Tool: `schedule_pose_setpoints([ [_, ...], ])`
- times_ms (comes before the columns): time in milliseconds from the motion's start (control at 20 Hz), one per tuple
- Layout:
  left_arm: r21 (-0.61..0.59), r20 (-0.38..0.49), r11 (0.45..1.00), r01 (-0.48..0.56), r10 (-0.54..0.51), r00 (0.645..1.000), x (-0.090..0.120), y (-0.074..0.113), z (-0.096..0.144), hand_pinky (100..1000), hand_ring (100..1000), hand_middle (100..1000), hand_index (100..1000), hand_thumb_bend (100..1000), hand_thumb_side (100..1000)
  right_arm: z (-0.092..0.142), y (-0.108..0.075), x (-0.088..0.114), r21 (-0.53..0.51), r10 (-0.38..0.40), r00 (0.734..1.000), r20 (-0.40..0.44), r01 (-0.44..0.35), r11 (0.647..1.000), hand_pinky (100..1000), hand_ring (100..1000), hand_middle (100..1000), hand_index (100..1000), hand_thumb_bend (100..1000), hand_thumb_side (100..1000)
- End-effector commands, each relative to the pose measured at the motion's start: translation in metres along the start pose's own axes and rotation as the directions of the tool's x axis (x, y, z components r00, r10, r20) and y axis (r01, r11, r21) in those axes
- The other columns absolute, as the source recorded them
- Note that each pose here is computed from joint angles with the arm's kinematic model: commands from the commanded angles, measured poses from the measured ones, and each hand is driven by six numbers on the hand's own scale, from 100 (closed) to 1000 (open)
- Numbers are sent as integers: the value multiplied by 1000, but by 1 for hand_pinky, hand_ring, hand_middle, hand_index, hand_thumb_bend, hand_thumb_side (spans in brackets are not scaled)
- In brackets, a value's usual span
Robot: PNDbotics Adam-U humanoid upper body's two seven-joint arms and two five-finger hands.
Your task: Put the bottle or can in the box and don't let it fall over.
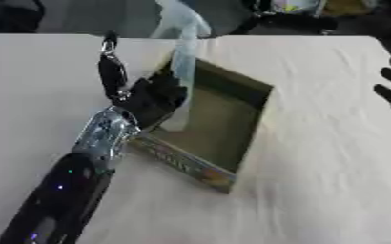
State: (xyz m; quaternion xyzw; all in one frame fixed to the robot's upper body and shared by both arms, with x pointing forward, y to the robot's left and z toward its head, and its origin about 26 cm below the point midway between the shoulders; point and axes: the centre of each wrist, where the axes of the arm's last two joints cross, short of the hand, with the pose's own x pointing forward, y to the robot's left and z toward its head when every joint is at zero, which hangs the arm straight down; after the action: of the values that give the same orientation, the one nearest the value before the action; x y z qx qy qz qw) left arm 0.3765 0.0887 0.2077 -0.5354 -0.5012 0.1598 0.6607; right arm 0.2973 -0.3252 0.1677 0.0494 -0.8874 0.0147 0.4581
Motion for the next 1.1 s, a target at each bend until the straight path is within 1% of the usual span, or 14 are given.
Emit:
schedule_pose_setpoints([
  [50,-10,53,999,36,-35,998,16,-2,7,100,100,100,961,661,1000,-3,-6,11,5,40,999,29,-40,999,894,917,848,940,100,608],
  [400,3,173,997,82,-81,982,48,5,29,100,100,100,958,660,1000,1,-10,13,-8,60,998,27,-60,998,893,917,848,940,100,604],
  [600,6,254,994,107,-105,961,68,5,45,100,100,100,958,656,1000,2,-11,14,-12,65,997,30,-65,998,893,916,848,940,100,601],
  [800,13,338,992,122,-119,933,88,2,61,100,100,100,955,646,1000,2,-13,16,-15,69,997,35,-69,998,893,917,849,940,100,597],
  [900,34,395,987,156,-157,905,101,1,70,100,100,100,953,630,1000,2,-13,18,-13,73,997,41,-72,997,892,917,849,939,100,594],
  [950,55,431,981,188,-193,881,109,1,77,100,100,100,953,620,1000,2,-13,19,-13,76,996,45,-75,997,892,918,849,939,100,593],
  [1000,77,463,973,217,-228,857,115,2,83,100,100,100,951,595,1000,3,-13,20,-12,79,996,49,-79,997,891,918,849,939,100,590],
  [1050,110,502,961,255,-275,820,123,4,90,117,100,100,946,576,1000,3,-13,22,-12,84,995,54,-84,996,891,918,849,939,100,588],
  [1100,139,531,948,286,-315,787,129,5,95,176,100,100,937,556,1000,3,-13,23,-12,88,994,58,-87,996,891,918,849,939,100,585],
])
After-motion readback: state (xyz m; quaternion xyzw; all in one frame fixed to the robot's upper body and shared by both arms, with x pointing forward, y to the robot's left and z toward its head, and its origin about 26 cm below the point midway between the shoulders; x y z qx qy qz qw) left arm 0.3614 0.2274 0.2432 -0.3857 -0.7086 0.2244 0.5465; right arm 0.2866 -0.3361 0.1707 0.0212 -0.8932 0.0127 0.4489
